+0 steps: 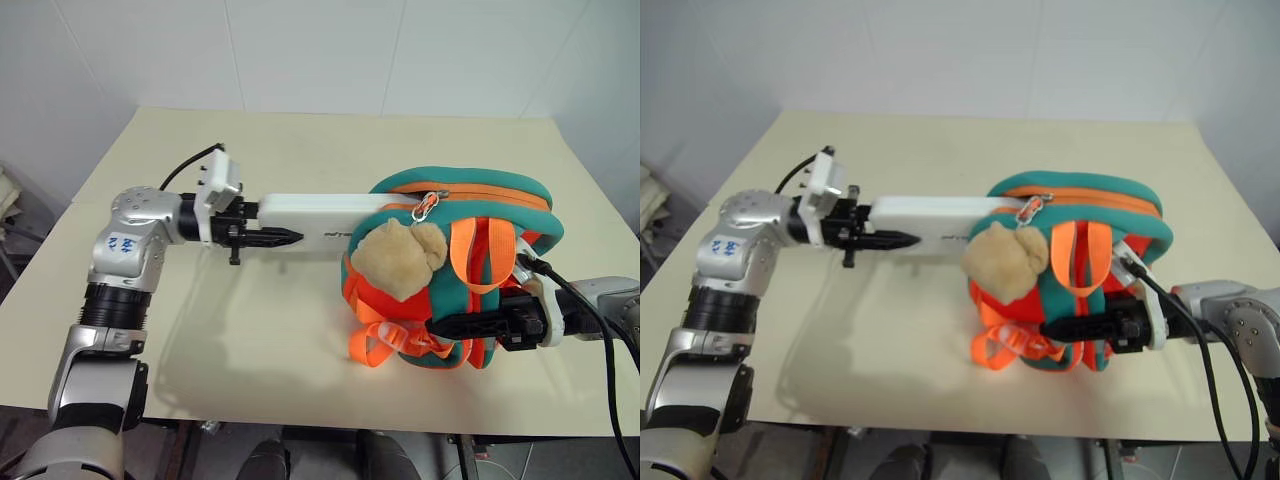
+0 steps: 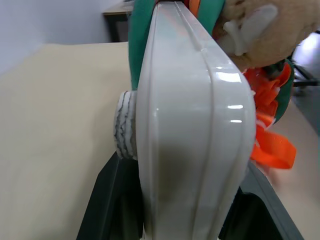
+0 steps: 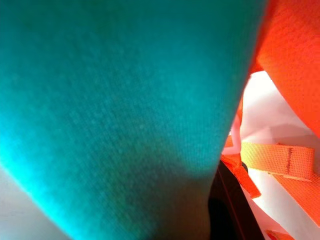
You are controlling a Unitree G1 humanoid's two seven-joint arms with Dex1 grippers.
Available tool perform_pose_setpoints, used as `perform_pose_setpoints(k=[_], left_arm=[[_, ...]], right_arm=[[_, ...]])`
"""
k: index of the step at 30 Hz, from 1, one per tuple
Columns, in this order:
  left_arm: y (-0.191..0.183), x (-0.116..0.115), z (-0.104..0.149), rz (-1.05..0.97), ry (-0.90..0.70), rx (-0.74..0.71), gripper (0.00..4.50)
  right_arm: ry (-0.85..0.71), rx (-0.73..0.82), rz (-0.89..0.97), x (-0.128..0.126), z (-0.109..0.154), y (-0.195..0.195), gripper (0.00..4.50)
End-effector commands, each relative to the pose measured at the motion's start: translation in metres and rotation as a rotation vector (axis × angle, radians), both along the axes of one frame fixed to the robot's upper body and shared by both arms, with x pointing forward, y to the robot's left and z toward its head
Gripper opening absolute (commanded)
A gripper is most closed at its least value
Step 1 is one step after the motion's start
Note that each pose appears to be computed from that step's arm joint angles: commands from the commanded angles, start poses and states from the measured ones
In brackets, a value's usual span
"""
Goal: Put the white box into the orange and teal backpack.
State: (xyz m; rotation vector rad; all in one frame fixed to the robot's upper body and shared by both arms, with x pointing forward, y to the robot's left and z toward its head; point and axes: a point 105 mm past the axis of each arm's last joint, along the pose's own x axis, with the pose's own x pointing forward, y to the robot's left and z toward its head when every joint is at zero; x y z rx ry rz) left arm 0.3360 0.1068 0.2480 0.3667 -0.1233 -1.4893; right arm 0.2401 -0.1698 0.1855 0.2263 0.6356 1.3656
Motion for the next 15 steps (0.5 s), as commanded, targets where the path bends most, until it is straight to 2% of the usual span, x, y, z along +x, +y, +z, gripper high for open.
perform_pose_setpoints(k=[1, 6, 10, 15], left_arm=[[-0.024, -0.004, 0.012, -0.081, -0.021, 0.049, 1.28], [-0.067, -0.001, 0.010, -0.171, 0.002, 0.108, 1.28], [-0.101, 0.006, 0.007, -0.183, -0.062, 0.156, 1.28], [-0.132, -0.007, 0.000, -0.290, -0.024, 0.177, 1.28]], right_arm=[[-0.023, 0.006, 0.031, -0.003, 0.006, 0.004, 0.59], [-0.027, 0.004, 0.037, -0.004, 0.006, 0.004, 0.59], [-0.030, 0.005, 0.042, -0.006, 0.006, 0.006, 0.59], [-0.026, 0.008, 0.038, -0.011, 0.003, 0.007, 0.59]])
